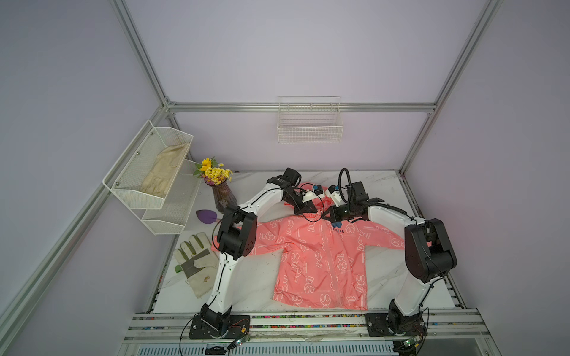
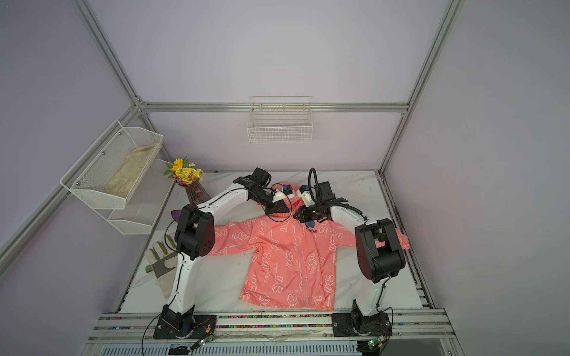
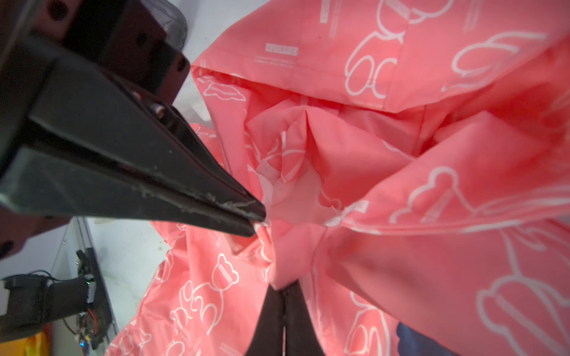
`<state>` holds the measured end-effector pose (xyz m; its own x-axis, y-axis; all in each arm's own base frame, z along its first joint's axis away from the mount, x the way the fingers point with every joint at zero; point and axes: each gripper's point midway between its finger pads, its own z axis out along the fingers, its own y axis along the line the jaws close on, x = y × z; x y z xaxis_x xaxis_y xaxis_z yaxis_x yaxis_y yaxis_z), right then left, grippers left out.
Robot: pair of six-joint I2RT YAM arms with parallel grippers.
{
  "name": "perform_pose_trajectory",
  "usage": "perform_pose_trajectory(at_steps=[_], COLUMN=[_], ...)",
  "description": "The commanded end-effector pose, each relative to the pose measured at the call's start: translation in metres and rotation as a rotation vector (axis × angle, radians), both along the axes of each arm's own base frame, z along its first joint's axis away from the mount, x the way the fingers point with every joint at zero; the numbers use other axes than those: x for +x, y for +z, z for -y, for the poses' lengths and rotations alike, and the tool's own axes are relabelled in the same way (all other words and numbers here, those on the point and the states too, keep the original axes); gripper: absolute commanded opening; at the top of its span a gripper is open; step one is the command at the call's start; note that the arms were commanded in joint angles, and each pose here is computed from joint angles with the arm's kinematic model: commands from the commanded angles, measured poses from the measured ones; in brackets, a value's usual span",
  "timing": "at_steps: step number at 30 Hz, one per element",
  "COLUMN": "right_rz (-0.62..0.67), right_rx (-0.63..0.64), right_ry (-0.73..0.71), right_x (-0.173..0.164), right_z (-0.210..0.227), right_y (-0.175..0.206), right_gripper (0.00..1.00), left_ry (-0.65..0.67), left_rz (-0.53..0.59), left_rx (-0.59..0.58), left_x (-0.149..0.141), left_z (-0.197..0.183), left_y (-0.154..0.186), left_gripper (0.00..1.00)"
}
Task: Unzip the jacket
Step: Unzip the zipper on the jacket.
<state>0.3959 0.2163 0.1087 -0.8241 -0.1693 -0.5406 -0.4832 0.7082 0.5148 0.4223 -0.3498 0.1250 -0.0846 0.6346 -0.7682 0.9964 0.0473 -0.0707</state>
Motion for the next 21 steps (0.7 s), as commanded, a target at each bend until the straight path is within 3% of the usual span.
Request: perform_pose_trajectory(at_steps=[1, 15, 21], right_rz=[-0.006, -0.069, -0.140], right_rx=[-0.002, -0.013, 0.002], right_ry=[0.033, 0.035, 0.008], right_x=[-0.013, -0.034, -0.053], right_z=[-0.002, 0.003, 0.006], right_y=[0.000, -0.017, -0.031], right_gripper=[0.00, 0.00, 0.00], left_ry=[0.041, 0.185, 0.339], left_rz=[0.113, 0.163, 0.230], left_rx=[-0.066, -0.129, -0.166], left_x=[0.009, 0.038, 0.070], left_z=[0.004, -0.009, -0.021], left_y=[0.047, 0.065, 0.082], left_gripper=[0.00, 0.00, 0.00])
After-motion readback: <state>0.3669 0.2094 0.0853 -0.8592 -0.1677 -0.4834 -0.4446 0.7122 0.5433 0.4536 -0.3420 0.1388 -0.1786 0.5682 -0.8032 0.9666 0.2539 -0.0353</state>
